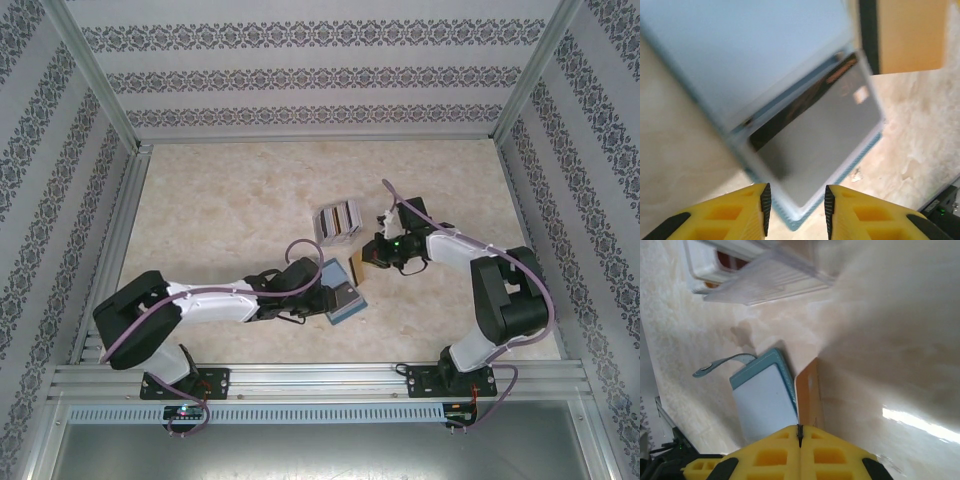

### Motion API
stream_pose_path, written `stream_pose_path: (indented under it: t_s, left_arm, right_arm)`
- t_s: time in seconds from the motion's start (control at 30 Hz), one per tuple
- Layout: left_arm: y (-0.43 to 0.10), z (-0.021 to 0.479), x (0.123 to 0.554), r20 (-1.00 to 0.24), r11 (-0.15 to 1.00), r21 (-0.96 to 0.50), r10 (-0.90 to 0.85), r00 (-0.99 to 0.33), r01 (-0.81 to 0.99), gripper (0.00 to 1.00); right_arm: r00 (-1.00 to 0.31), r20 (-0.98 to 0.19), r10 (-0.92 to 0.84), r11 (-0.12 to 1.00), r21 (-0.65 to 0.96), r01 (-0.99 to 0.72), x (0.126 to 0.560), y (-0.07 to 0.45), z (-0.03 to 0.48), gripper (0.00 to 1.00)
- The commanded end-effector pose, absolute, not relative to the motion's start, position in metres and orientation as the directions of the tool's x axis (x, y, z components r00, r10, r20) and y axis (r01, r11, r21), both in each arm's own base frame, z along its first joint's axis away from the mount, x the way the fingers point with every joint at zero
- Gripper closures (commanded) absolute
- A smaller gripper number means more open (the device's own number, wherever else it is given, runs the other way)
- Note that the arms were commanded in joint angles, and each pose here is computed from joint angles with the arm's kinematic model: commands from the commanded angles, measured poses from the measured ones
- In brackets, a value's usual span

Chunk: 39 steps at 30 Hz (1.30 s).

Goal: Put the credit cards into the card holder
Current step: Rotate the card holder at the center of the table, then pass the credit card.

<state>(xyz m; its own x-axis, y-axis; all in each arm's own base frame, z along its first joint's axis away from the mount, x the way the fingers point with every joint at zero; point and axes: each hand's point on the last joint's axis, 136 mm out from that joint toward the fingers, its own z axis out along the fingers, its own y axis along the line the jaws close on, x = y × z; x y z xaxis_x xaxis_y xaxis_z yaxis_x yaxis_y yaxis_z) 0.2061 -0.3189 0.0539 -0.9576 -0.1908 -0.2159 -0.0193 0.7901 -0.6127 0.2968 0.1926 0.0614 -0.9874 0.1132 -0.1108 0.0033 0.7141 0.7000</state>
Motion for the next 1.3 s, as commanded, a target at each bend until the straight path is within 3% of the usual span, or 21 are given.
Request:
stream_pose_path:
  t_s: [0.0,0.2,0.37,0.7,0.83,1.27]
  left_arm:
    - [-0.295,0.068,0.211,-0.294,0.837,-0.546,-0.227,-0.929,-0.032,0.63]
    - [-0.260,0.080,0.215,-0.369,0.863,-0.499,-0.285,-0.885,-0.070,0.61]
    - [-0.260,0.090,0.224,-0.379,0.843,-0.538,-0.270,-0.885,-0.027,0.55]
    - [-0.293,0.155,0.263,-0.368,0.565,-0.810,-0.281,-0.886,0.157,0.39]
    - [-0.304,0.180,0.273,-0.372,0.461,-0.861,-0.285,-0.883,0.214,0.39]
    - [-0.309,0.193,0.300,-0.344,0.367,-0.904,-0.314,-0.885,0.222,0.44]
  right_arm:
    - [-0.993,-0.108,0.050,0.691,0.722,-0.044,0.295,0.215,0.067,0.97]
    - [-0.994,-0.110,0.007,0.658,0.749,-0.078,0.295,0.233,0.076,0.97]
    - [-0.981,-0.193,0.032,0.665,0.736,-0.123,0.302,0.223,0.101,0.97]
    - [-0.965,-0.241,0.104,0.471,0.866,-0.166,0.300,0.217,0.161,0.98]
    - [-0.966,-0.232,0.117,0.372,0.912,-0.173,0.299,0.226,0.180,0.98]
    - [-0.976,-0.205,0.072,0.248,0.952,-0.182,0.289,0.246,0.200,0.97]
